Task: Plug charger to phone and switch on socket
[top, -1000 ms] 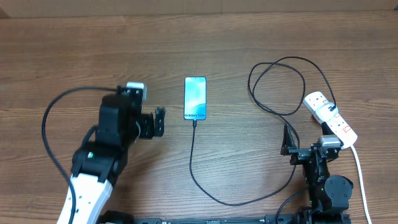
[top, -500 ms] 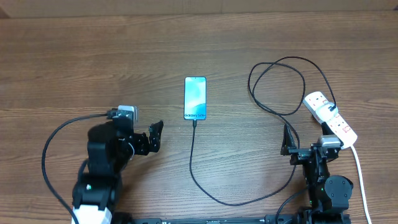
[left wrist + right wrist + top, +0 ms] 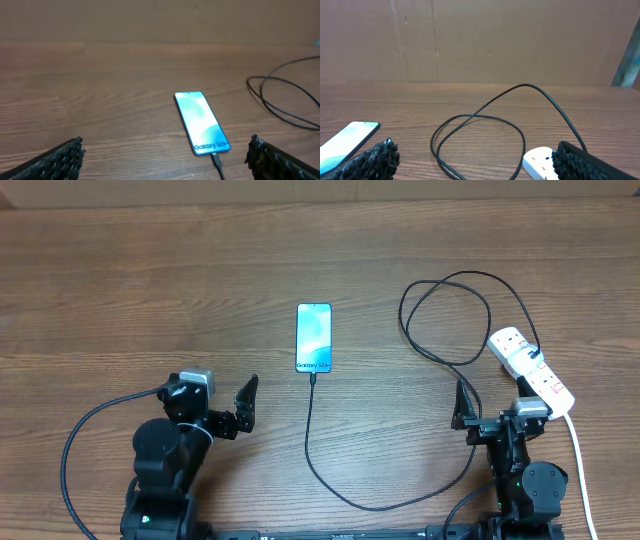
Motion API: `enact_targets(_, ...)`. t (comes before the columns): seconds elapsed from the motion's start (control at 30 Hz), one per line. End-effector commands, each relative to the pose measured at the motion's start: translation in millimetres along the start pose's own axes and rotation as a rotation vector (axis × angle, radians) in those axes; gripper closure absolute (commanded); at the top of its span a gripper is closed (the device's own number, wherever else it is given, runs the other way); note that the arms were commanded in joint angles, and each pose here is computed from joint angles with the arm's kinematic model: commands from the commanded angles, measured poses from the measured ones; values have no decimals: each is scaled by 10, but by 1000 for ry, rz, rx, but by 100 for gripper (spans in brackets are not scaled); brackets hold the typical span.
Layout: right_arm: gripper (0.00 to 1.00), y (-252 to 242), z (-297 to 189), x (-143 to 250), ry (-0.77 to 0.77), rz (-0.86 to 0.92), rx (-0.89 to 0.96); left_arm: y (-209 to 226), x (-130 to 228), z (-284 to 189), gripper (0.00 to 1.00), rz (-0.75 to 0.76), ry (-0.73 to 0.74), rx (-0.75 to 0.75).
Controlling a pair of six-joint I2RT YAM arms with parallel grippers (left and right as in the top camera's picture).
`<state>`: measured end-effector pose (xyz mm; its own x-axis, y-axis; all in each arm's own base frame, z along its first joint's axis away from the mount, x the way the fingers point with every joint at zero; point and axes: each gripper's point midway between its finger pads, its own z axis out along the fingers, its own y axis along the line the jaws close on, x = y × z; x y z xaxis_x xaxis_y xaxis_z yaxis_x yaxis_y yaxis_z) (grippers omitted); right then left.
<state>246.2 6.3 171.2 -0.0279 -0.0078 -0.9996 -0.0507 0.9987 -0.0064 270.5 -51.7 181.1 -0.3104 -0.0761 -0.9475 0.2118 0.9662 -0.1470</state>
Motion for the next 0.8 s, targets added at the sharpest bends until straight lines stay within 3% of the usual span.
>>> enact_targets(0.0, 0, -8, 1, 8, -7, -2, 6, 123, -60, -43, 1, 18, -50, -69)
enact_targets(0.47, 0, -8, 1, 8, -7, -2, 6, 295, -178, -247, 0, 23, -249, -153)
enact_targets(0.77, 0, -8, 1, 8, -7, -2, 6, 494, -35, -332, 1, -85, -373, -225)
